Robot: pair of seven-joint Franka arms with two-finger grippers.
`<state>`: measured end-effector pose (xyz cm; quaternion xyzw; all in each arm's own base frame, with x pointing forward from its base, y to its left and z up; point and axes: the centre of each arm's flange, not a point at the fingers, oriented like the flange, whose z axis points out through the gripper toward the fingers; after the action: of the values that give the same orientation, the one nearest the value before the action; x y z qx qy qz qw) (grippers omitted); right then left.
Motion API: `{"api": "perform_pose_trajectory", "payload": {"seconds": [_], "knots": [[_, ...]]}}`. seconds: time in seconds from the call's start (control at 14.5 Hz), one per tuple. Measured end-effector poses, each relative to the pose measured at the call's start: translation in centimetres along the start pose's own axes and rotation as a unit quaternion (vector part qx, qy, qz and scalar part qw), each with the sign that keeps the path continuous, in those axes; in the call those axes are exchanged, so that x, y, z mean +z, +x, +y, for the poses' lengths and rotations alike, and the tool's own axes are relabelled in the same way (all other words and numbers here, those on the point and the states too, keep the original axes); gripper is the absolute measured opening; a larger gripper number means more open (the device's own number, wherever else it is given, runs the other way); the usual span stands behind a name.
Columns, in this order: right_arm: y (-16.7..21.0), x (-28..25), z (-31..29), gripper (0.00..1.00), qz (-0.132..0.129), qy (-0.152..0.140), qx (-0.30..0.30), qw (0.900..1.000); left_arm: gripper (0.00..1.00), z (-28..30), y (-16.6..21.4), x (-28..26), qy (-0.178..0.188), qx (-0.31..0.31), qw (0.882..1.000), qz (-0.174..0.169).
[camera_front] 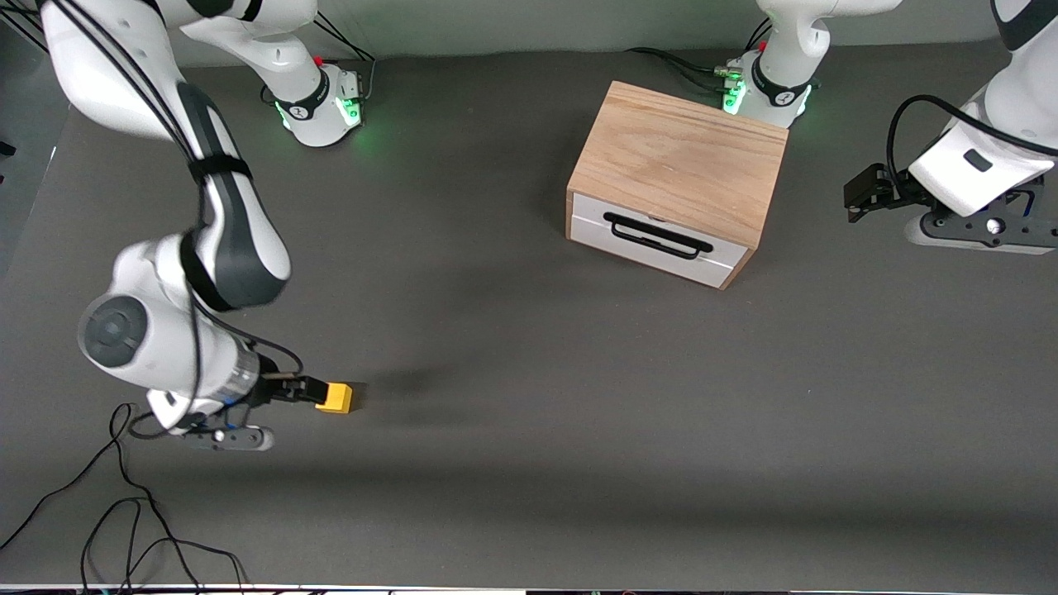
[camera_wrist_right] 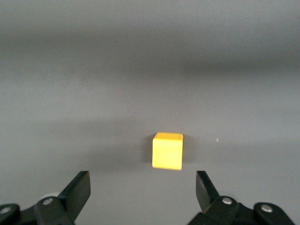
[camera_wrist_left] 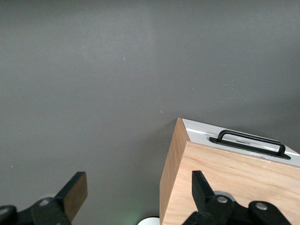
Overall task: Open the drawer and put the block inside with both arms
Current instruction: 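Reach the right gripper down to the yellow cube, then close the right gripper on the cube while the left gripper reaches the handle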
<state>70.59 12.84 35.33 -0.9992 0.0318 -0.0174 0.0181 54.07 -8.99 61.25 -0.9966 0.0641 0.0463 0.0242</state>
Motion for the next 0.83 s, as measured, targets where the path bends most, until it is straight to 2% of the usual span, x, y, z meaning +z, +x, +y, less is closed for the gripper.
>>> {"api": "perform_pose_trajectory", "payload": {"seconds": [0.28,0.41,0.62,0.83], "knots": [[0.8,4.3,0.2,1.0,0.012,-0.003,-0.001,1.0,1.0,0.0,0.7,2.3,-0.003,-0.01,0.999,-0.038],[0.8,5.9,0.2,1.0,0.023,0.0,-0.002,1.0,1.0,0.4,1.0,3.1,-0.015,-0.06,0.997,-0.049],[0.0,8.8,0.5,1.0,0.024,0.0,-0.002,1.0,1.0,2.0,2.1,6.0,-0.042,-0.157,0.983,-0.085],[-0.9,10.5,1.0,1.0,0.01,-0.005,0.0,1.0,1.0,5.7,4.1,9.8,-0.033,-0.231,0.967,-0.107]]}}
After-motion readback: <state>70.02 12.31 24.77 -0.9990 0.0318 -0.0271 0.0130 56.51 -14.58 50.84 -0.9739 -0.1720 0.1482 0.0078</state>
